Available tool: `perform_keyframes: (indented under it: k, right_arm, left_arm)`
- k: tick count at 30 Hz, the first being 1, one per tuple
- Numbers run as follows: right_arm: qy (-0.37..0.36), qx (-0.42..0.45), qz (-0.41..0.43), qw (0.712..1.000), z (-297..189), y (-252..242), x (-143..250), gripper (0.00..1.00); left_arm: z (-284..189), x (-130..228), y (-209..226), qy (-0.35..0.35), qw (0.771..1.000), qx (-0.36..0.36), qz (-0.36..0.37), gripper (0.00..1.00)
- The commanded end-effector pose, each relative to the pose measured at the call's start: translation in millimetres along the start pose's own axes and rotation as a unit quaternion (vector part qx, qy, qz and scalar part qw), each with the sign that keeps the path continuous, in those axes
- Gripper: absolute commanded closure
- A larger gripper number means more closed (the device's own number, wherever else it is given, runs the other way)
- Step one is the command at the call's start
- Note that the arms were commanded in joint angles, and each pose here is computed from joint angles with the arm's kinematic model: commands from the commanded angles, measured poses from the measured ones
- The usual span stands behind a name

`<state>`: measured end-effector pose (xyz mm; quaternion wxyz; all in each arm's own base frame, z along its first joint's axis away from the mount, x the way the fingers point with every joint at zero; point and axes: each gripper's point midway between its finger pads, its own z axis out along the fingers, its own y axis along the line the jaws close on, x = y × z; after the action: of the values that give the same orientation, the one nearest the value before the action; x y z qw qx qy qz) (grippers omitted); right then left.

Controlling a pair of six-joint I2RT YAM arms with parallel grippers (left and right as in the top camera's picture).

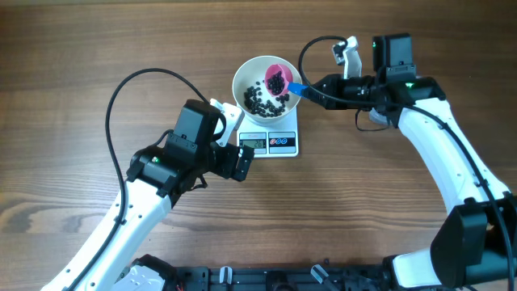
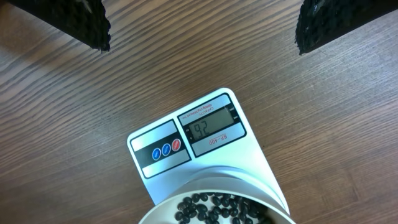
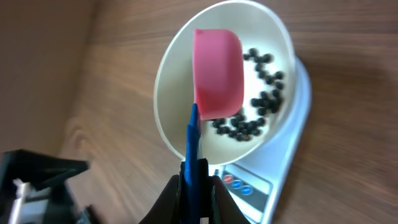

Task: Scoop item into bowl and weigh 150g on scale
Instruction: 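Carry the filled scoop left over the bowl with the right gripper, then tilt the scoop with the right gripper to pour beans into the bowl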

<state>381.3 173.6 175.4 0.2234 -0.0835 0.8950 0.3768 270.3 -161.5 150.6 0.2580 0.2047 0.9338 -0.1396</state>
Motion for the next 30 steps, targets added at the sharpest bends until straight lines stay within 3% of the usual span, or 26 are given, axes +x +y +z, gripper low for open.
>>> perform_keyframes:
  k: [1, 16, 30]
  right_arm:
    - [-0.037, 0.039, -0.068, 0.996, -18.3, 11.2, -11.9, 0.96]
    - [-0.041, 0.123, -0.191, 0.973, -6.6, 24.6, -10.5, 0.96]
    - [-0.051, 0.127, -0.315, 0.939, -13.5, 38.3, -18.1, 0.96]
  left_arm:
    - [-2.6, -7.2, -0.9, -0.008, 1.0, -0.002, 0.002, 0.0]
    - [-2.6, -7.2, -0.8, -0.008, 1.0, -0.003, 0.002, 0.0]
    - [-2.6, -7.2, -0.9, -0.008, 1.0, -0.002, 0.002, 0.0]
